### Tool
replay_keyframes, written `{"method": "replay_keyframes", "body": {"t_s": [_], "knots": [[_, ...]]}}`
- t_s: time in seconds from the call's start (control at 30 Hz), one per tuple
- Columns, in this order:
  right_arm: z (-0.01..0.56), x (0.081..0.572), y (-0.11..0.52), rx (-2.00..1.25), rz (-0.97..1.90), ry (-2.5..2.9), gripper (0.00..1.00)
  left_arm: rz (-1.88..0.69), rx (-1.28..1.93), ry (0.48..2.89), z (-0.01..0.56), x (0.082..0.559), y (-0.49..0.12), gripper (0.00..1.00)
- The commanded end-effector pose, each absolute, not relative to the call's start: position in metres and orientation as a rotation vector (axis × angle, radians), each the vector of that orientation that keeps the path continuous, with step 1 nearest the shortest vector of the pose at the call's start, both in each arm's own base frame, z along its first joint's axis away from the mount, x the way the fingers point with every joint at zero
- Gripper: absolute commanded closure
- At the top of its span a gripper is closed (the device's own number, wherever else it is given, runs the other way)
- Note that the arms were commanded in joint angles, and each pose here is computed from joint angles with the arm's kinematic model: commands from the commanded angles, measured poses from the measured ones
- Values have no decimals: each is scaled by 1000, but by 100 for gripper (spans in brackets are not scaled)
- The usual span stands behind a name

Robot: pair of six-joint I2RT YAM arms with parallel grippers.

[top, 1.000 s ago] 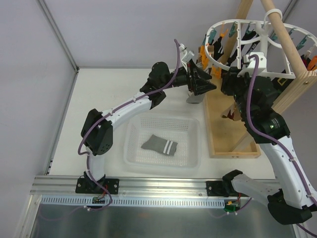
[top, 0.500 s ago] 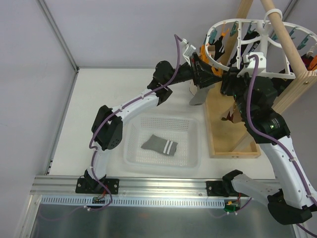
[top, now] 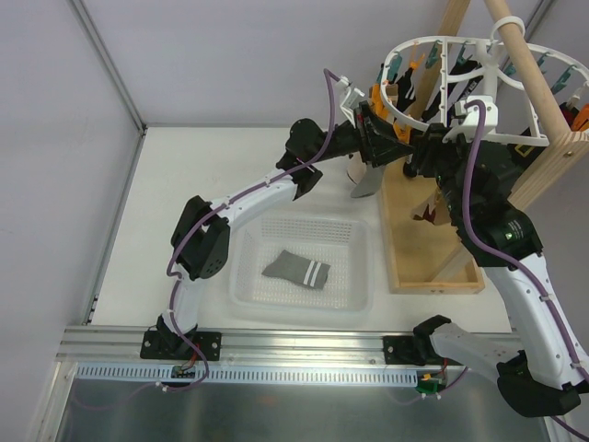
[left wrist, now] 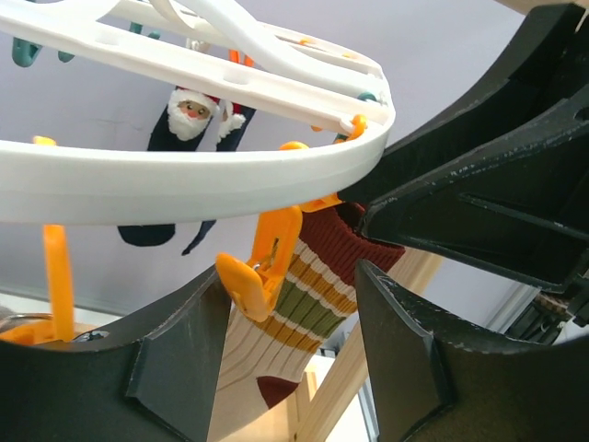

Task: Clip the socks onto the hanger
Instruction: Open the clamp at the hanger.

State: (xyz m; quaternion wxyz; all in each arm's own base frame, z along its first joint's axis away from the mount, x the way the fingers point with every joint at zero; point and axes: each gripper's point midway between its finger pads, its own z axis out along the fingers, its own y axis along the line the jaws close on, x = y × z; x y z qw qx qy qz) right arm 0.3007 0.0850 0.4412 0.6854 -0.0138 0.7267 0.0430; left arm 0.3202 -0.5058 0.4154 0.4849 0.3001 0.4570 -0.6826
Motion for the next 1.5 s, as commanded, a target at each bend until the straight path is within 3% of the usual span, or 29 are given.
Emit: {"method": "replay_keyframes", "body": {"t_s": [0.0, 0.2, 0.3, 0.47, 0.57, 0.73, 1.07, 1.47], "knots": [[471, 297, 82, 10, 136, 1548, 62, -1667, 738, 1025, 430, 310, -502, 45], [470, 298, 83, 8, 137, 1554, 62, -1668, 727, 1038, 426, 310, -503, 46], [471, 297, 82, 10, 134, 1551, 63, -1661, 724, 1032, 428, 310, -502, 54], [472, 296, 82, 13, 142, 1548, 63, -1646, 707, 1034, 429, 312, -500, 80], [473, 293, 81, 38, 164, 1554, 52, -1631, 681, 1048, 428, 313, -497, 92], [477, 282, 93, 30, 270, 1577, 41, -1535, 633, 1029, 439, 305, -483, 100], [474, 273, 122, -31, 442, 1637, 41, -1317, 609, 1019, 445, 277, -482, 100], [459, 273, 116, -48, 380, 1700, 34, -1302, 592, 1028, 451, 274, -479, 100]]}}
